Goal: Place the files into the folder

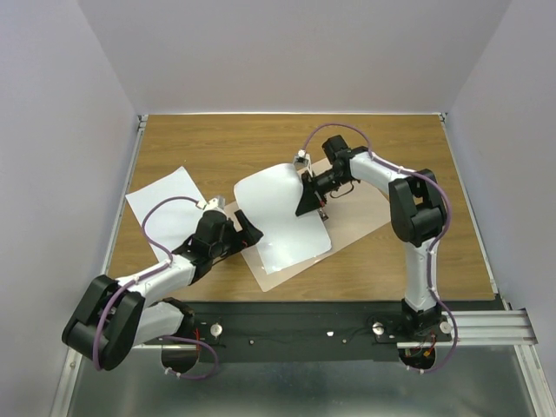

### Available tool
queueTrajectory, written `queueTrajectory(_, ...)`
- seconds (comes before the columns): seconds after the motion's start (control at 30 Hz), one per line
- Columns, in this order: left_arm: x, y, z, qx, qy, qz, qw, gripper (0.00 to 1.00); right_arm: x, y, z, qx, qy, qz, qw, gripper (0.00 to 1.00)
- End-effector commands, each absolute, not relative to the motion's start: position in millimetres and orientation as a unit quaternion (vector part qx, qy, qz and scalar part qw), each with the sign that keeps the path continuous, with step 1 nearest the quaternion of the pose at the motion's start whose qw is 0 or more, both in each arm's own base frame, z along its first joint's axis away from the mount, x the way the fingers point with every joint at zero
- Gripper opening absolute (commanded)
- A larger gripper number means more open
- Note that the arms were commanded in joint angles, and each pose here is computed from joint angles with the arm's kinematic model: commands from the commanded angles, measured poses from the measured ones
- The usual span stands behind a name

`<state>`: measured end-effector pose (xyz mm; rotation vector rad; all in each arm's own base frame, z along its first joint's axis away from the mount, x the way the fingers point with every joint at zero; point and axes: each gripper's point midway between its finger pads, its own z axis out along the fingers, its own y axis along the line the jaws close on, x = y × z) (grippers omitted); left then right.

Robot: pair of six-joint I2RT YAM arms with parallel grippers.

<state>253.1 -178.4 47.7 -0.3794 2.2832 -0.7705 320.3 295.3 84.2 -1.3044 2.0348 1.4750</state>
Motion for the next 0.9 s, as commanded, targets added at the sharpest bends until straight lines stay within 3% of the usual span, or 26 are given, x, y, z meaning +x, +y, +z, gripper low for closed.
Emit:
queueTrajectory(0.0,243,-171,38,-0.15,0.886,-0.286,0.333,0.98,315,308,85,-0.449,0.708,0.529,0.129,0.01)
queueTrajectory(0.87,242,-167,38,-0.156,0.877,-0.291,0.349,0.98,288,323,55,-0.429,0.733,0.527,0.04,0.01)
